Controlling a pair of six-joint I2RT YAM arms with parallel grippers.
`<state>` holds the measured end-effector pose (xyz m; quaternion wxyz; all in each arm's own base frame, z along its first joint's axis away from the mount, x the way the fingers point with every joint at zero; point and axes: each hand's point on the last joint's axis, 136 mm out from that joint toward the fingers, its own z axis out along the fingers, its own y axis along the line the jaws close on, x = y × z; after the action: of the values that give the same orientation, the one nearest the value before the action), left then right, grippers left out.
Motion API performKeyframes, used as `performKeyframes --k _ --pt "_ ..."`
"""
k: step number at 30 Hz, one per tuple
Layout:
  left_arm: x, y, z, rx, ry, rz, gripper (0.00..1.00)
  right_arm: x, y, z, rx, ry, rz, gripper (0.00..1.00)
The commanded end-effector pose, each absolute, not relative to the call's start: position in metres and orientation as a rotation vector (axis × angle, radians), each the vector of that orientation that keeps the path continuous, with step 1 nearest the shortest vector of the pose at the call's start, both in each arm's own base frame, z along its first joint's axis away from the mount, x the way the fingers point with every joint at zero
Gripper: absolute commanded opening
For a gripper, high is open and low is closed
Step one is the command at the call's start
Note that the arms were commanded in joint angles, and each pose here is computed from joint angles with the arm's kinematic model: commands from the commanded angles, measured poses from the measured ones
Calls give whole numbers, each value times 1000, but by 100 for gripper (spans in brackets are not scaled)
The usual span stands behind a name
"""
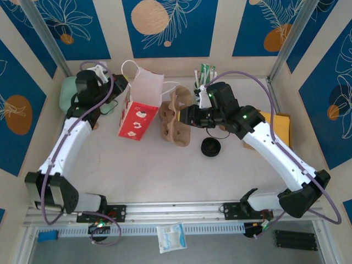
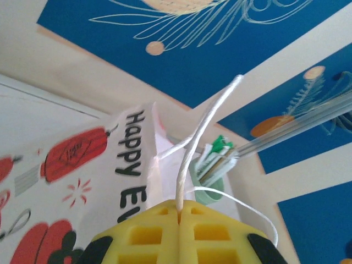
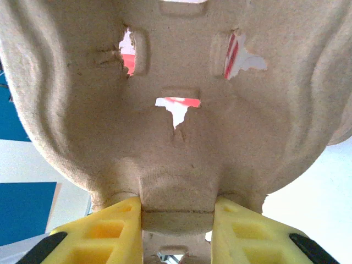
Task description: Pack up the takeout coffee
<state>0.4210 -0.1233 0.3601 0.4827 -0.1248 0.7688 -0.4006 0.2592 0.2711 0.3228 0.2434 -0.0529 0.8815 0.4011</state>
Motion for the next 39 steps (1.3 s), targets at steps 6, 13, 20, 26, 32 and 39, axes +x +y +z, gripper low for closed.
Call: performKeyframes --k 6,13,20,26,32,39 --pt "381 -121 351 -407 1750 -1146 1 243 265 360 -159 2320 1148 30" --pt "356 -117 311 -492 1742 -1181 5 238 264 363 -162 2315 1156 30" --pt "336 -109 304 -505 1745 -1140 18 236 264 366 -164 2305 1161 29" --pt "322 -104 303 -509 1746 -1113 46 238 264 363 -157 2315 1150 29" --pt "304 -93 320 -478 1744 -1023 75 241 262 357 -149 2326 1127 29" --pt "275 -77 356 -389 1748 -849 93 249 257 351 -131 2335 1110 29"
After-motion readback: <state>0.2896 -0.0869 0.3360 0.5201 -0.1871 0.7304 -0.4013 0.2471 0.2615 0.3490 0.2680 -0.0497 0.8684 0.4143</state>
